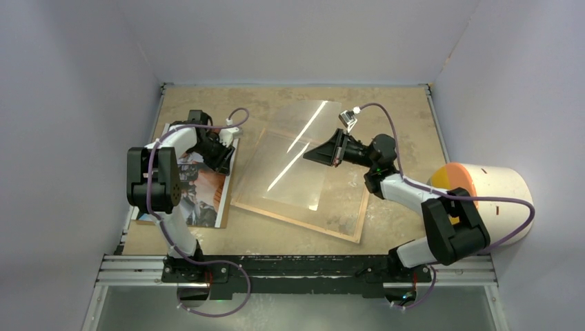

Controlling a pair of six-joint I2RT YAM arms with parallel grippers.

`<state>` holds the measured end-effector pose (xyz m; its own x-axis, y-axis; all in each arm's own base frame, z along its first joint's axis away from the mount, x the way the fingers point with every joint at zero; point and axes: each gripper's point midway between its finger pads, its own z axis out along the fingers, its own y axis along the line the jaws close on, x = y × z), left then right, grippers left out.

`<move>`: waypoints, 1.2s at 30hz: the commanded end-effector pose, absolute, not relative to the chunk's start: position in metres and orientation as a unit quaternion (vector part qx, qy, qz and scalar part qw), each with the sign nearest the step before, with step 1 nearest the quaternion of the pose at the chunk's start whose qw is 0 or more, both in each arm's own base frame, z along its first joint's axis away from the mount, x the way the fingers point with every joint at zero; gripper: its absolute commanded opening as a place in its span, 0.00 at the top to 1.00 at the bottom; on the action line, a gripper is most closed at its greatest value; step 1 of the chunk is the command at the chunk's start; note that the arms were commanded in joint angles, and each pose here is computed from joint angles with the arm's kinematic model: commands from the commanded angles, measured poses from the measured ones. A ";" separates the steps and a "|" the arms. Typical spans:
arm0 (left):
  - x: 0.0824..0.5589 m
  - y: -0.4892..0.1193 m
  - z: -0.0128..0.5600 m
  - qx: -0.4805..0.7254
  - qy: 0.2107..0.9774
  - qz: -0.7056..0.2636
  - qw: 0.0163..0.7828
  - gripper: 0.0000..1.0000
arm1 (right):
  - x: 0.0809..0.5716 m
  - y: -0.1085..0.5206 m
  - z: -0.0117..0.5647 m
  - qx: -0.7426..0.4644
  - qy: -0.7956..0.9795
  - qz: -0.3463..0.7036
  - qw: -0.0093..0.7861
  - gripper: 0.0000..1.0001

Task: Put the photo into the frame
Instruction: Place the photo frame item in the photo frame.

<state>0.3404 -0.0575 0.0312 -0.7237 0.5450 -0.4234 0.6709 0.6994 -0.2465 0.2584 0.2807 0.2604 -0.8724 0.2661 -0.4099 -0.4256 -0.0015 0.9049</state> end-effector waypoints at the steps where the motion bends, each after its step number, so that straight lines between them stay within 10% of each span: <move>1: 0.356 -0.052 0.044 0.327 0.907 -0.187 0.188 0.64 | 0.249 0.281 0.267 -0.088 0.663 0.703 0.243 1.00; 36: 0.346 -0.075 0.033 0.347 0.896 -0.218 0.170 0.62 | 0.235 0.182 0.178 -0.037 0.829 0.488 0.270 1.00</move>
<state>0.3395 -0.0603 0.0299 -0.7229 0.5450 -0.4247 0.6736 0.6929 -0.2573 0.2406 0.1885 0.1788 -0.8656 0.2446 -0.4369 -0.2928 0.4604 0.8380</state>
